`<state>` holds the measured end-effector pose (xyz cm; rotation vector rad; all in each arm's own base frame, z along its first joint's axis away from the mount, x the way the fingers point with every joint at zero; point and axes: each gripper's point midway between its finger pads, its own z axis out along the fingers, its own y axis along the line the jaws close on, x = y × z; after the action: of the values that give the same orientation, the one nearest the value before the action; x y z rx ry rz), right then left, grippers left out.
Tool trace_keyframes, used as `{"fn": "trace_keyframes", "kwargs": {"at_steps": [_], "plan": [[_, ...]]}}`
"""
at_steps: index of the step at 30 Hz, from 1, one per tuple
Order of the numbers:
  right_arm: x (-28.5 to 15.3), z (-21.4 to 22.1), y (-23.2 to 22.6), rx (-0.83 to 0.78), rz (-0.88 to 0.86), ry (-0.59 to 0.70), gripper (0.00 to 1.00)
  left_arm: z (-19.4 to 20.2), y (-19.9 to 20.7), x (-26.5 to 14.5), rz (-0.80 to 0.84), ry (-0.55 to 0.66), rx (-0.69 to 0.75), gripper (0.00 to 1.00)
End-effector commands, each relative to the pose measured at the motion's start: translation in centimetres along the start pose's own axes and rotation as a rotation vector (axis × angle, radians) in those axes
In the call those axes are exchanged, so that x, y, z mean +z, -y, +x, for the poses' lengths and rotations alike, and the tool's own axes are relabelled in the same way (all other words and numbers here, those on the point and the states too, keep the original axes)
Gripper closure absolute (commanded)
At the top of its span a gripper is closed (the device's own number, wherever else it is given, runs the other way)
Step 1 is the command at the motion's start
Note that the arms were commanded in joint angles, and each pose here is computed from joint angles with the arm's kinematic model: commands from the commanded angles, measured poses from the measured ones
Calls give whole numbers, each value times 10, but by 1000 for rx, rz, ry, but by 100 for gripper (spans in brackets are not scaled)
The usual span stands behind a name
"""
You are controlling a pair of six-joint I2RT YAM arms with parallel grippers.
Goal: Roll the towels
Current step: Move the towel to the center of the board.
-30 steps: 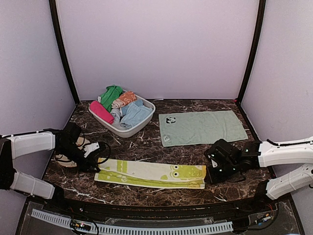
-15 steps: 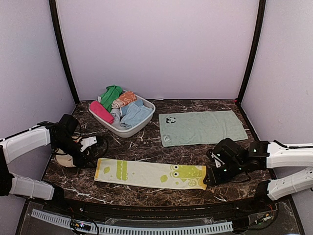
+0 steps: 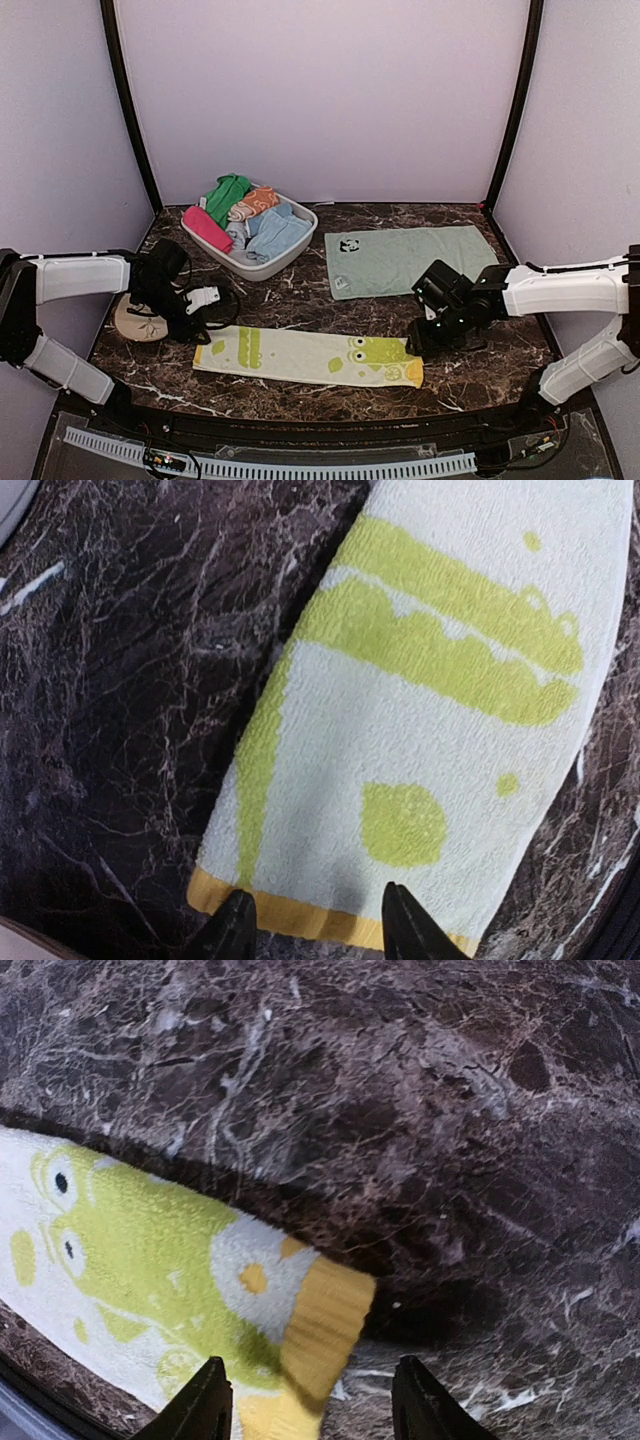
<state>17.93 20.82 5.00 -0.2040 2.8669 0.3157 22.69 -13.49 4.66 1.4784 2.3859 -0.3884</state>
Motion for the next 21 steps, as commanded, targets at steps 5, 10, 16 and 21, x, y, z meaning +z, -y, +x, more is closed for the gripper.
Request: {"fn": "trace_keyframes", "kwargs": {"at_steps": [5,10,16,21], "plan": [[14,-19,25,31,33,37,40,44,-17,24,-132,-157,26,57],[22,-21,8,5,-73,41,40,35,-10,20,-104,-110,18,55],[31,-21,4,-29,-94,10,48,30,-9,14,-97,-102,17,48],[35,-14,1,-34,-125,-30,64,33,-8,16,-92,-105,24,49]]}}
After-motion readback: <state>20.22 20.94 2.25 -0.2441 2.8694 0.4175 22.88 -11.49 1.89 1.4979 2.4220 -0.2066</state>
